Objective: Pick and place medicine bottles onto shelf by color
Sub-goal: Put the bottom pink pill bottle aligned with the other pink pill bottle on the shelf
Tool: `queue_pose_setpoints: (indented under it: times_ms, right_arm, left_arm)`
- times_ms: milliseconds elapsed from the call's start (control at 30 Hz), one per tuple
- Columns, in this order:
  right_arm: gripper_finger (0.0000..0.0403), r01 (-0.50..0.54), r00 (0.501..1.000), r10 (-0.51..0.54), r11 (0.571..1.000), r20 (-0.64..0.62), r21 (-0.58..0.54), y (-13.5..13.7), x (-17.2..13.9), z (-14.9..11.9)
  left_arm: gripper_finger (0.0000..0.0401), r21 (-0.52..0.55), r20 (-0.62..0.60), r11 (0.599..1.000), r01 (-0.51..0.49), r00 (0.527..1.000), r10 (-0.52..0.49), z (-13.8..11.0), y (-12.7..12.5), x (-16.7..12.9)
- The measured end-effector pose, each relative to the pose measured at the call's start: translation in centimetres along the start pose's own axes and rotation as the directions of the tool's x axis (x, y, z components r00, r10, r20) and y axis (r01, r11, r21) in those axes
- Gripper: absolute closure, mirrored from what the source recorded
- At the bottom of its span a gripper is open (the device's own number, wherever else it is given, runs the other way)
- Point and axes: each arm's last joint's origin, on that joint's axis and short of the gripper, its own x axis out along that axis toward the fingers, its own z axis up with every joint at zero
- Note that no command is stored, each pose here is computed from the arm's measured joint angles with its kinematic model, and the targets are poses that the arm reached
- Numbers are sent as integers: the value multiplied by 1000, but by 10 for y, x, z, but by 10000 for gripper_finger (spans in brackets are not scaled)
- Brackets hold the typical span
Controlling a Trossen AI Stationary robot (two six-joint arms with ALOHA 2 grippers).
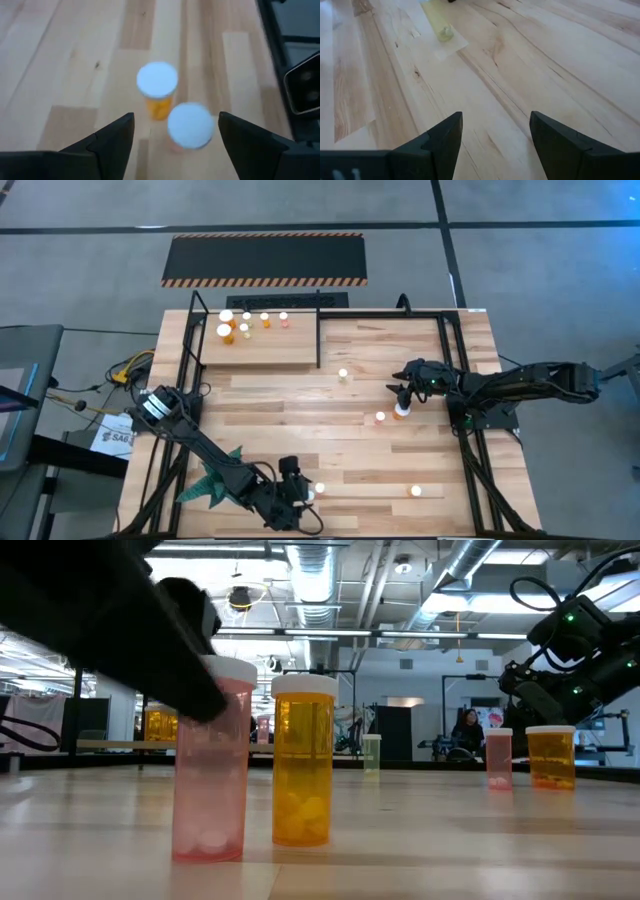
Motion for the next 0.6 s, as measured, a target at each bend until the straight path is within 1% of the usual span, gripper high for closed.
queue_pose_setpoints:
  times_ms: [167,267,600]
  right_arm:
    - [147,0,1000,0,1000,0,0,0,0,0]
    - [147,0,1000,0,1000,1,-3,0,0,0]
    - [147,0,1000,0,1000,1,-3,0,0,0]
  left_arm:
    - [127,-12,-8,1000,-19,1000,19,-2,1,2]
    - [141,-12,-12,1000,-19,1000,18,-3,1,2]
    - [244,1,-22,1000,0,1000,0,-3,1,2]
